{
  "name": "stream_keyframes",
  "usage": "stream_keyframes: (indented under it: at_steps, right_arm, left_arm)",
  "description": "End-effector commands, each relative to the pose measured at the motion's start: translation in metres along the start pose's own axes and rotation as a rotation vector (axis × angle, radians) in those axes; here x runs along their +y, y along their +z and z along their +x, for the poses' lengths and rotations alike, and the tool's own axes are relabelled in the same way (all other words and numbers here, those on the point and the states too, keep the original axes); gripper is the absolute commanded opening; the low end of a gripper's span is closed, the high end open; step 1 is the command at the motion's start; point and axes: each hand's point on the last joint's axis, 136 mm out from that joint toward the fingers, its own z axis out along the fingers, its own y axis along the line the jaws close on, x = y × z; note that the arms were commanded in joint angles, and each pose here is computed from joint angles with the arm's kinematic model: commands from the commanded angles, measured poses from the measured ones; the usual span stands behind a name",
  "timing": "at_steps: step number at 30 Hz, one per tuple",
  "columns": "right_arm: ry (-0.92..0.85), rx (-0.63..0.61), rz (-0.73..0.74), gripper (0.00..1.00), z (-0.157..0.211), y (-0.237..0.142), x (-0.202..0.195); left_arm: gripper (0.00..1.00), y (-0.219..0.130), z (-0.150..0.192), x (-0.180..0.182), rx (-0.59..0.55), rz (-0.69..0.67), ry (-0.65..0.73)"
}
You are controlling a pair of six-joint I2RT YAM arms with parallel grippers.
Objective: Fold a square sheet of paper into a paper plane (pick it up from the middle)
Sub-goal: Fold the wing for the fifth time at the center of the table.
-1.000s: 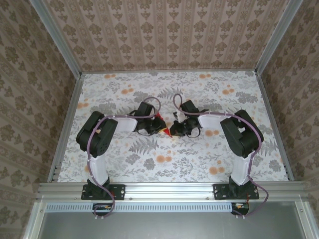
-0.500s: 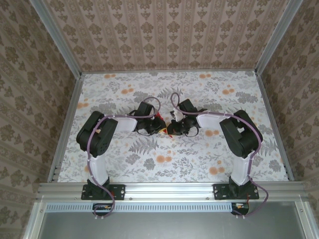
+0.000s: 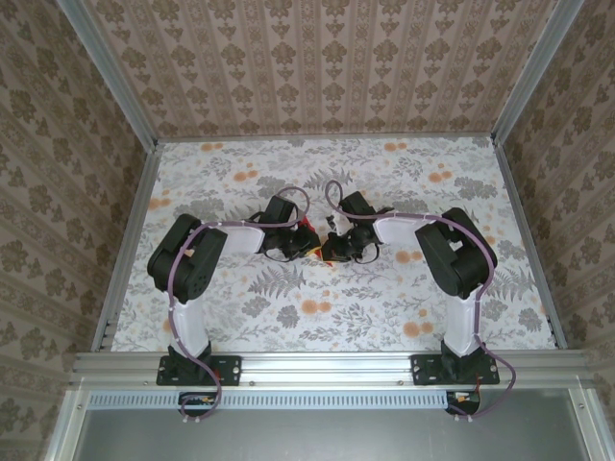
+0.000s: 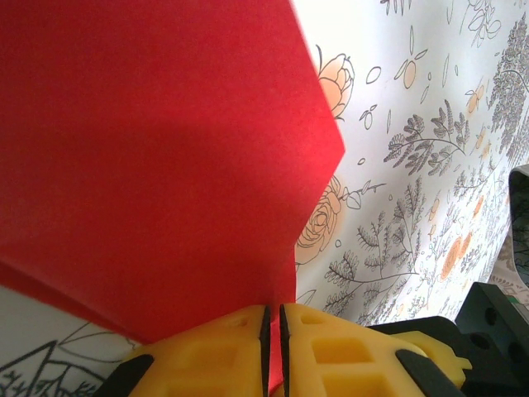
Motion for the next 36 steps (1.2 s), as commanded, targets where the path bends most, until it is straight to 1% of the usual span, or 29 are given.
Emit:
stream_keyframes:
  at_steps: [1,8,10,15,18,23,28,29,32,36]
  right_arm:
    - [0.053,0.071,0.099,0.09,0.02,0.004,-0.029]
    - [0.068,0.127,0.106,0.09,0.034,0.004,-0.037]
    - [0.076,0.145,0.12,0.09,0.039,0.006,-0.042]
    - [0.098,0.176,0.169,0.08,0.047,0.01,-0.055]
    - [0.106,0.184,0.189,0.08,0.049,0.012,-0.06]
    - [0.11,0.189,0.193,0.08,0.051,0.012,-0.061]
    - [0.111,0.191,0.192,0.08,0.051,0.013,-0.062]
    - [0.112,0.192,0.193,0.08,0.051,0.013,-0.062]
    - [0.111,0.195,0.192,0.08,0.051,0.013,-0.062]
    - [0.114,0.2,0.196,0.08,0.052,0.014,-0.064]
  left_arm:
    - [0.15,0.008,0.013,0.074,0.027,-0.232,-0.131]
    - [0.15,0.005,0.009,0.073,0.024,-0.223,-0.125]
    - [0.15,0.004,0.004,0.066,0.017,-0.192,-0.103]
    - [0.19,-0.005,-0.015,0.038,-0.012,-0.087,0.019]
    - [0.21,-0.012,-0.026,0.031,-0.037,-0.072,0.094]
    - [0.23,-0.02,-0.041,0.022,-0.069,-0.028,0.173]
    - [0.23,-0.021,-0.05,0.025,-0.08,-0.044,0.185]
    - [0.23,-0.026,-0.059,0.032,-0.098,-0.049,0.165]
    - [0.23,-0.027,-0.065,0.038,-0.102,-0.056,0.165]
    - [0.23,-0.029,-0.072,0.051,-0.109,-0.104,0.159]
